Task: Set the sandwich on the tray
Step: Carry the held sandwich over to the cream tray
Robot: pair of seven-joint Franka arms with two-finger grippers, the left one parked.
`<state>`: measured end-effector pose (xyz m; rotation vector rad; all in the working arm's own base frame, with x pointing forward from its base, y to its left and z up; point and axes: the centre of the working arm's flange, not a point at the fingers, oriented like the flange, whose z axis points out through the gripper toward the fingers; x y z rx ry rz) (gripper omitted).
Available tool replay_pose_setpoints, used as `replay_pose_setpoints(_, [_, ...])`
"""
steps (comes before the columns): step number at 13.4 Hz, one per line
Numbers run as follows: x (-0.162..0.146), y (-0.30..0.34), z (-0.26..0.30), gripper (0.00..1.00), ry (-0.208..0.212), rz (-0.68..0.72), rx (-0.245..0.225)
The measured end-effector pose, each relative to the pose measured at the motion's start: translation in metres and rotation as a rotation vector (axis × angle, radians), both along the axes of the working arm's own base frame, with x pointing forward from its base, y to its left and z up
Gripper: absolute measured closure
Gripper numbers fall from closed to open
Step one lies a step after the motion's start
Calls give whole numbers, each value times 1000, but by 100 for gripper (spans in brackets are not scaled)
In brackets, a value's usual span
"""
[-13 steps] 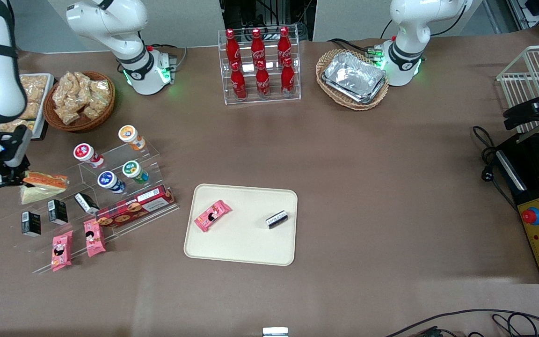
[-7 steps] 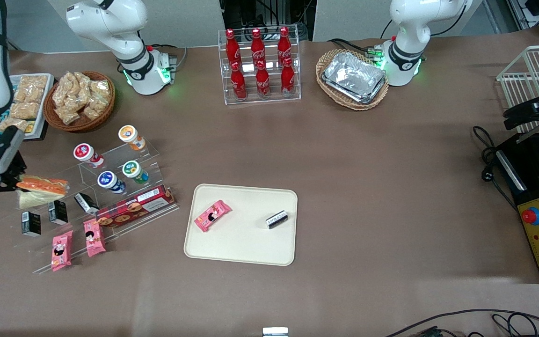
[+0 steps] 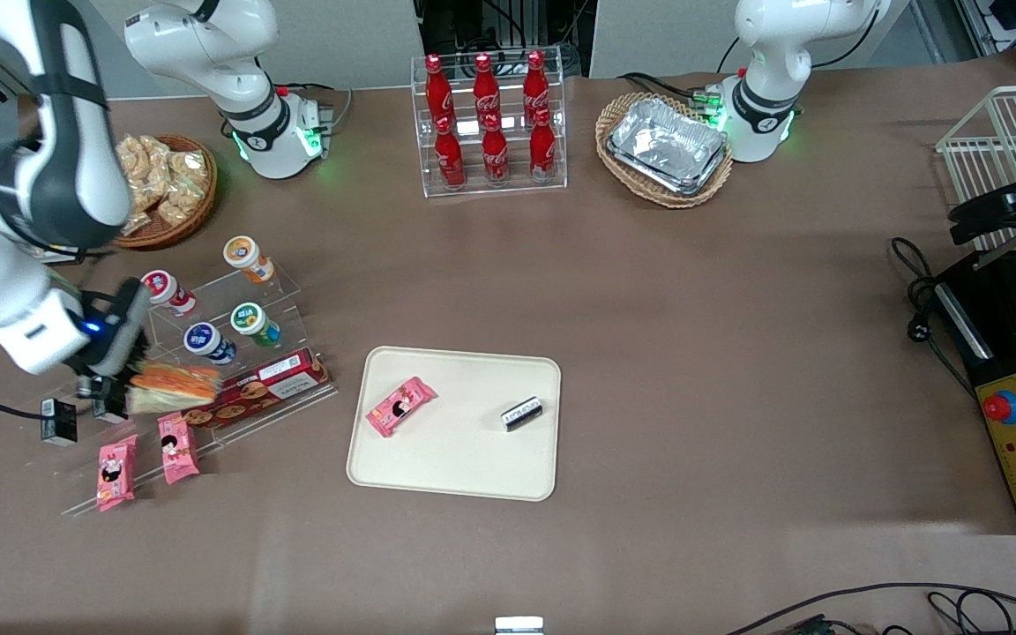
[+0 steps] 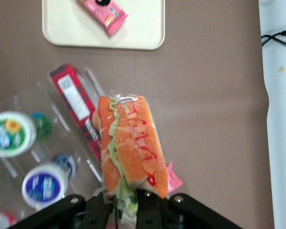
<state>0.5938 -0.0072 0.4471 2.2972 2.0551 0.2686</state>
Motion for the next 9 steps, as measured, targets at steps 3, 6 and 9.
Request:
replay_pose_setpoints(3, [26, 73, -22, 86, 28, -50, 1])
replay_pose_setpoints(6, [46, 152, -49, 86, 45, -78, -13])
replay_pose_setpoints(9, [54, 221, -80, 86, 56, -108, -47])
